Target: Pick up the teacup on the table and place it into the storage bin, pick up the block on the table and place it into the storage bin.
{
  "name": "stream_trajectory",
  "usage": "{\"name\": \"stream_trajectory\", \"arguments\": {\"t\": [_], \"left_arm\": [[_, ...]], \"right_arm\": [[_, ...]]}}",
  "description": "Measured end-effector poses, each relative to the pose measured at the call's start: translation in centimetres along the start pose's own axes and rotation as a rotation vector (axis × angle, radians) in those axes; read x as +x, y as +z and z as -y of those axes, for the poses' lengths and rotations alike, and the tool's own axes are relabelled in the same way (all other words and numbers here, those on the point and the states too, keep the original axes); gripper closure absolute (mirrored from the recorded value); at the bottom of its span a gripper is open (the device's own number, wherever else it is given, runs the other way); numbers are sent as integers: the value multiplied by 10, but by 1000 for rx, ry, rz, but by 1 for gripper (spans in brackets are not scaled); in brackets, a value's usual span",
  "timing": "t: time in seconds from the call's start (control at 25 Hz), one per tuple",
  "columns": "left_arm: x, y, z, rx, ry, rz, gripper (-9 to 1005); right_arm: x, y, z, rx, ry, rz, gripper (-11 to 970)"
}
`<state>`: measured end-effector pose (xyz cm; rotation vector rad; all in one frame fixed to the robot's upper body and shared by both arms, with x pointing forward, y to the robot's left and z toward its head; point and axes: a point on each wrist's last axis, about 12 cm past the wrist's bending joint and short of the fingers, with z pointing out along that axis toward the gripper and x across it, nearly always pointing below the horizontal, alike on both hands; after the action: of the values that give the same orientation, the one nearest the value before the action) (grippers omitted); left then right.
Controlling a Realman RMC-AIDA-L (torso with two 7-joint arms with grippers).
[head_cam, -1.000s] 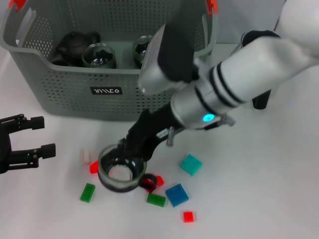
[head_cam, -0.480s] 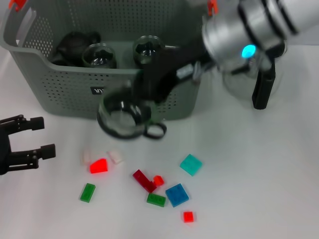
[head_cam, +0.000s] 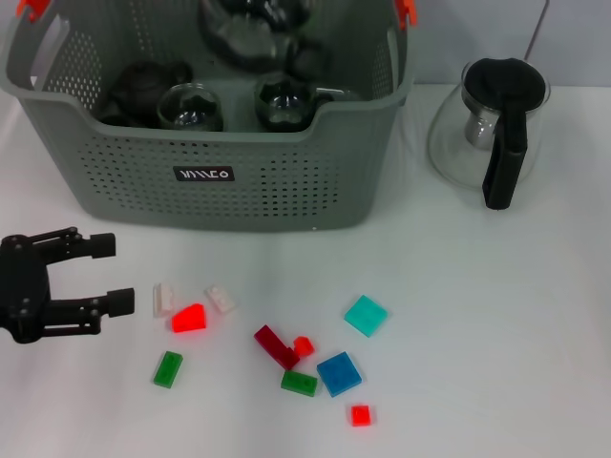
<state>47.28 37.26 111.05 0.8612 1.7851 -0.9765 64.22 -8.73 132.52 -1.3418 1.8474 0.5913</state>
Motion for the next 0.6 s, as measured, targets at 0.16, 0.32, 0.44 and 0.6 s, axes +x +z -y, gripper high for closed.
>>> {"name": "stream_trajectory", "arguments": {"t": [0.16,0.32,0.44,0.6], "left_arm": [[-1,8,2,34,3,-5,135],[-3,18,3,68,10,-12,135],[-5,25,3,86,20,-16,135],[-7,34,1,107,30,-26,134]], "right_arm": [[-9,3,9,104,-2,-45,881],[-6,20,21,195,4,-86,880],[4,41,32,245,24,-119,880],[21,67,44,303,35,-149,879]]}}
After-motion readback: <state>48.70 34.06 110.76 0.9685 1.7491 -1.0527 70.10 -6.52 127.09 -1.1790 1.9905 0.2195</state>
